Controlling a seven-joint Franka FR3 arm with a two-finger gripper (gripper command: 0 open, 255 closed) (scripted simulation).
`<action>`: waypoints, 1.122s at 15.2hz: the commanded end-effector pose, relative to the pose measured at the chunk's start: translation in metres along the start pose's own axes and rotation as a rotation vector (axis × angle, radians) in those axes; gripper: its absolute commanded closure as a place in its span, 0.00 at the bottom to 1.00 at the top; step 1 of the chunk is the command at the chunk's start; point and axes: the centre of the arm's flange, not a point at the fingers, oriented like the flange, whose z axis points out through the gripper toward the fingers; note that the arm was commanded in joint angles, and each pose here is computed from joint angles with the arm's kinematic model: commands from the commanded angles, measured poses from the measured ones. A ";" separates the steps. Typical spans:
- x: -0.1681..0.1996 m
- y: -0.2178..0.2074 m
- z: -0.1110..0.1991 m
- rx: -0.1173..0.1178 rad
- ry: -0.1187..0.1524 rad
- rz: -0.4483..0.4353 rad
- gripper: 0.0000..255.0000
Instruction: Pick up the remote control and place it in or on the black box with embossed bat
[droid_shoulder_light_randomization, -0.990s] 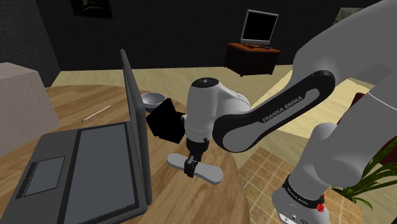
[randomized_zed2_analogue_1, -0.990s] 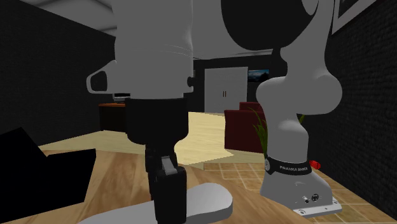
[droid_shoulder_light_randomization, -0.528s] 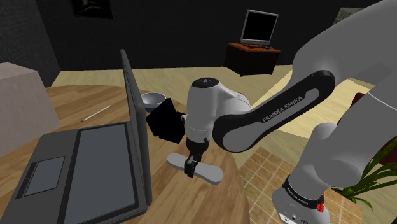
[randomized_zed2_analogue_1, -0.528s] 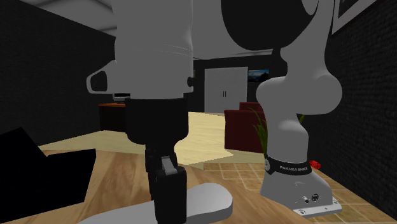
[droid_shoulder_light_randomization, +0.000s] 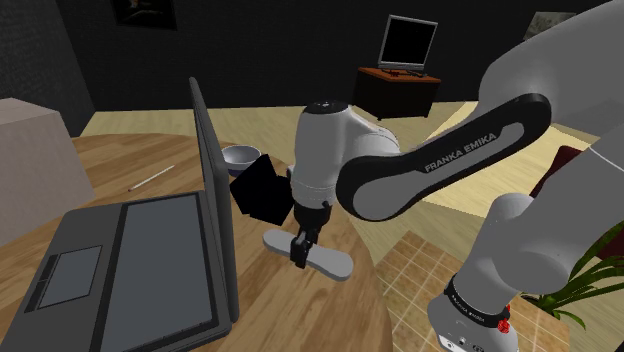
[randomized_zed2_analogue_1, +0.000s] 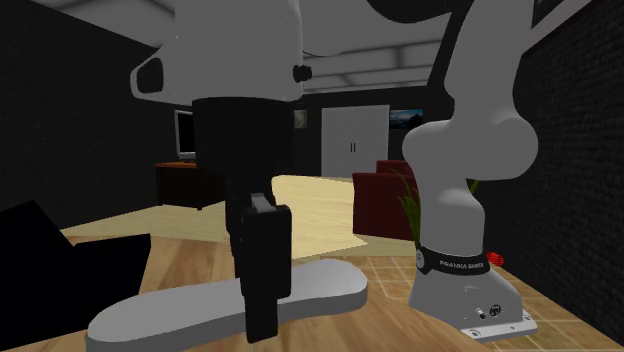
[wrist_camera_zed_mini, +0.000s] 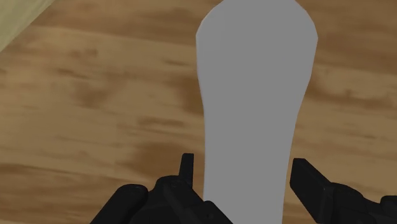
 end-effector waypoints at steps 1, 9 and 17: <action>-0.001 0.000 -0.010 0.000 0.000 0.000 1.00; -0.001 0.001 -0.052 0.000 0.000 0.000 1.00; -0.002 0.002 -0.095 0.000 0.000 0.000 1.00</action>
